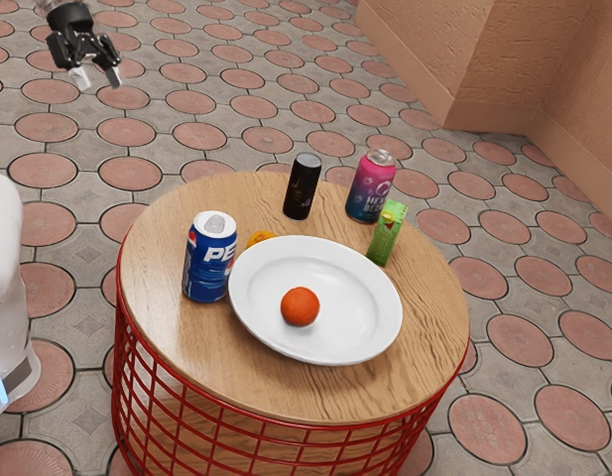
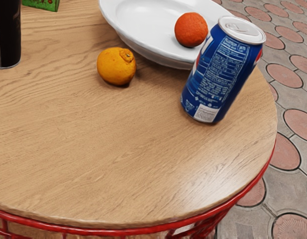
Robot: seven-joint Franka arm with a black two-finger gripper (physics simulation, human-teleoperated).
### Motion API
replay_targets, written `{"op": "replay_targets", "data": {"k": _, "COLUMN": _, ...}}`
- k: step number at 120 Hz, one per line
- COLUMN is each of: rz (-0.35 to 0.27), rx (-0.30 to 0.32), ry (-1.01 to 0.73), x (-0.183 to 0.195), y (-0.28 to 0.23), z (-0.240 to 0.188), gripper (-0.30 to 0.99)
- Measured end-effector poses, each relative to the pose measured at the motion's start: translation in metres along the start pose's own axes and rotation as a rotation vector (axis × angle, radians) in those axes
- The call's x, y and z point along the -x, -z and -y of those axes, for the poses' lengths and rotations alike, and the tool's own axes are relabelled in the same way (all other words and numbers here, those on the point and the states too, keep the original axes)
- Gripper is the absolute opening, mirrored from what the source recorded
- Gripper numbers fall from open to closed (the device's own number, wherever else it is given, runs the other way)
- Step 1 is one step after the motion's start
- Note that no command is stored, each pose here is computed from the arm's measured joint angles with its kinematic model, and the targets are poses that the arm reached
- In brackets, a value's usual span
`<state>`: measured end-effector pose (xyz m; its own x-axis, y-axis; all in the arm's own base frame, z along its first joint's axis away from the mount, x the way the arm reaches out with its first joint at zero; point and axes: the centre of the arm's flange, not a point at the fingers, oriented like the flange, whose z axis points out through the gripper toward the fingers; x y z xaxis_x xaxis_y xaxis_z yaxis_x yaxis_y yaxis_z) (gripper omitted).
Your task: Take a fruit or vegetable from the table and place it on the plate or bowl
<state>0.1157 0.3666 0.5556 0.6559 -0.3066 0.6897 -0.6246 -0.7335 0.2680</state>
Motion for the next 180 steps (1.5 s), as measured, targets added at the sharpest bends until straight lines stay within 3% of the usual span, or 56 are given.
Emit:
{"op": "replay_targets", "data": {"k": 15, "rz": -0.011, "rx": -0.029, "ry": 0.043, "x": 0.029, "y": 0.005, "z": 0.006, "gripper": 0.69}}
{"op": "replay_targets", "data": {"k": 30, "rz": -0.031, "rx": 0.055, "ry": 0.022, "x": 0.042, "y": -0.022, "z": 0.042, "gripper": 0.69}}
{"op": "replay_targets", "data": {"k": 37, "rz": -0.021, "rx": 0.066, "ry": 0.013, "x": 0.042, "y": -0.026, "z": 0.049, "gripper": 0.69}}
{"op": "replay_targets", "data": {"k": 77, "rz": 0.111, "rx": -0.047, "ry": -0.100, "x": -0.016, "y": 0.008, "z": 0.013, "gripper": 0.69}}
{"op": "replay_targets", "data": {"k": 95, "rz": 0.055, "rx": 0.090, "ry": -0.093, "x": 0.013, "y": -0.038, "z": 0.099, "gripper": 0.69}}
{"op": "replay_targets", "data": {"k": 106, "rz": 0.030, "rx": 0.184, "ry": -0.026, "x": 0.059, "y": -0.096, "z": 0.164, "gripper": 0.69}}
{"op": "replay_targets", "data": {"k": 131, "rz": 0.018, "rx": 0.159, "ry": 0.011, "x": 0.093, "y": -0.114, "z": 0.184, "gripper": 0.69}}
{"op": "replay_targets", "data": {"k": 144, "rz": 0.002, "rx": 0.170, "ry": -0.007, "x": 0.084, "y": -0.125, "z": 0.184, "gripper": 0.69}}
{"op": "replay_targets", "data": {"k": 166, "rz": -0.027, "rx": 0.262, "ry": -0.072, "x": 0.029, "y": -0.176, "z": 0.184, "gripper": 0.69}}
{"op": "replay_targets", "data": {"k": 180, "rz": -0.038, "rx": 0.273, "ry": -0.112, "x": -0.004, "y": -0.180, "z": 0.165, "gripper": 0.69}}
